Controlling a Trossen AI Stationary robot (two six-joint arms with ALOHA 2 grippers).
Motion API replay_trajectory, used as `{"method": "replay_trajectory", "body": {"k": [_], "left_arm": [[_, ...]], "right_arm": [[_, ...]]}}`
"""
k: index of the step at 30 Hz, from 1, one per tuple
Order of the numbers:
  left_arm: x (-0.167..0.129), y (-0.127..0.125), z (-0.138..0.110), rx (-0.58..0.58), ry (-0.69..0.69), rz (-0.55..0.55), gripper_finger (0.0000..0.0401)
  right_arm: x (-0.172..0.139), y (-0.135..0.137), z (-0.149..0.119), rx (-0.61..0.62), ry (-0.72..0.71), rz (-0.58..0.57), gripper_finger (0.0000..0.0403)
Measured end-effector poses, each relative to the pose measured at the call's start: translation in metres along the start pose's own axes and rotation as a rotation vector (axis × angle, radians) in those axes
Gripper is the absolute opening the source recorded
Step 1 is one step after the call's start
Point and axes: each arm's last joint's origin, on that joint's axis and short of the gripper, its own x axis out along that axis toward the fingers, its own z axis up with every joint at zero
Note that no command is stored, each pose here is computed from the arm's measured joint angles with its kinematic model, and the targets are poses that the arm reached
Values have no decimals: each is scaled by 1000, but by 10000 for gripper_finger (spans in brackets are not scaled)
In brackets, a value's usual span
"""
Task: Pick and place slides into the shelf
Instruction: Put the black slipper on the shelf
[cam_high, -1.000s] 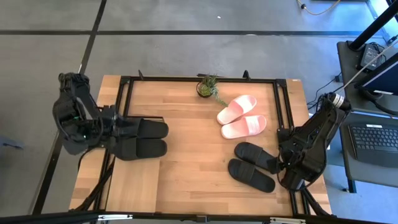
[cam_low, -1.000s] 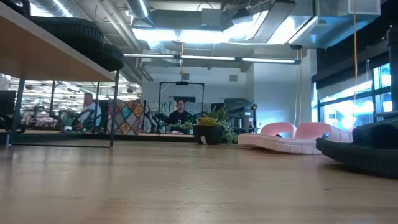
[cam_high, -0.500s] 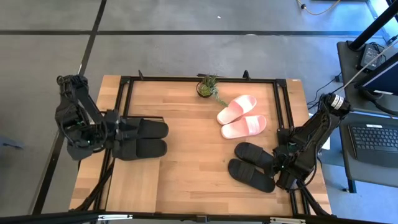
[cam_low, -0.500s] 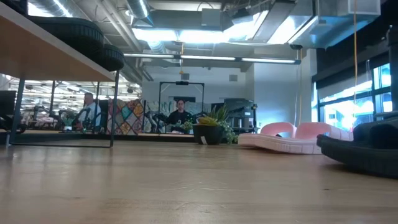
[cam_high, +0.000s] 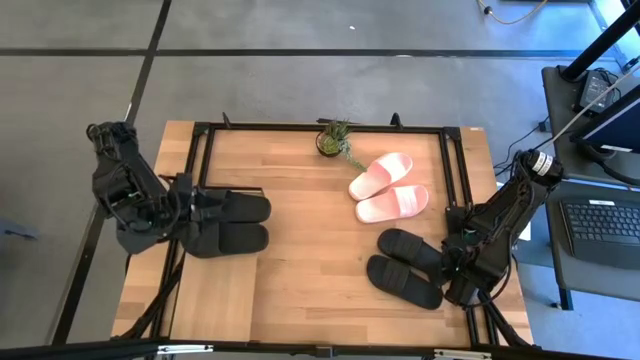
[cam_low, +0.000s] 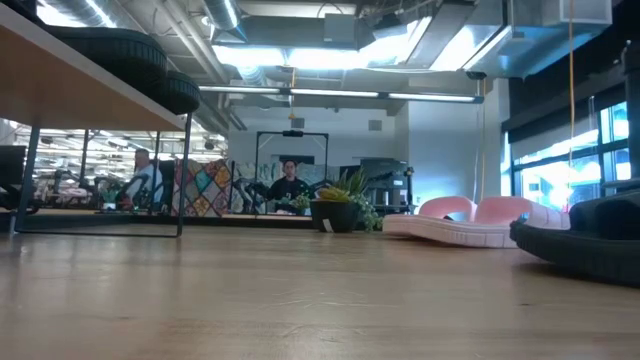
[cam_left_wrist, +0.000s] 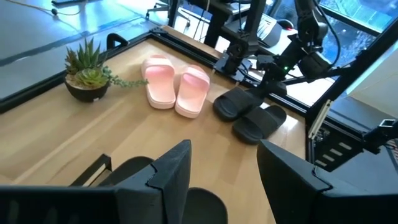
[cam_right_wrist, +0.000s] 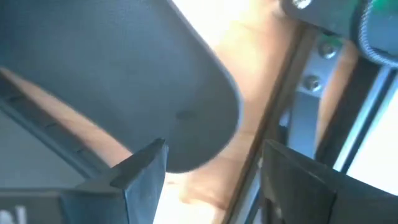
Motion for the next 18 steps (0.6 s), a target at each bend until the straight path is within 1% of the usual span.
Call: {"method": "replay_trajectory", "body": {"k": [5, 13, 18], "left_arm": [[2, 1, 1, 9, -3, 16, 175], [4, 1, 1, 2, 21, 18, 175], [4, 1, 1, 2, 30, 14, 175]], "right_arm": [[3, 1, 2, 1, -41, 44, 264], [20, -1, 4, 1, -24, 66, 264], [29, -2, 6, -26, -21, 88, 264]]}}
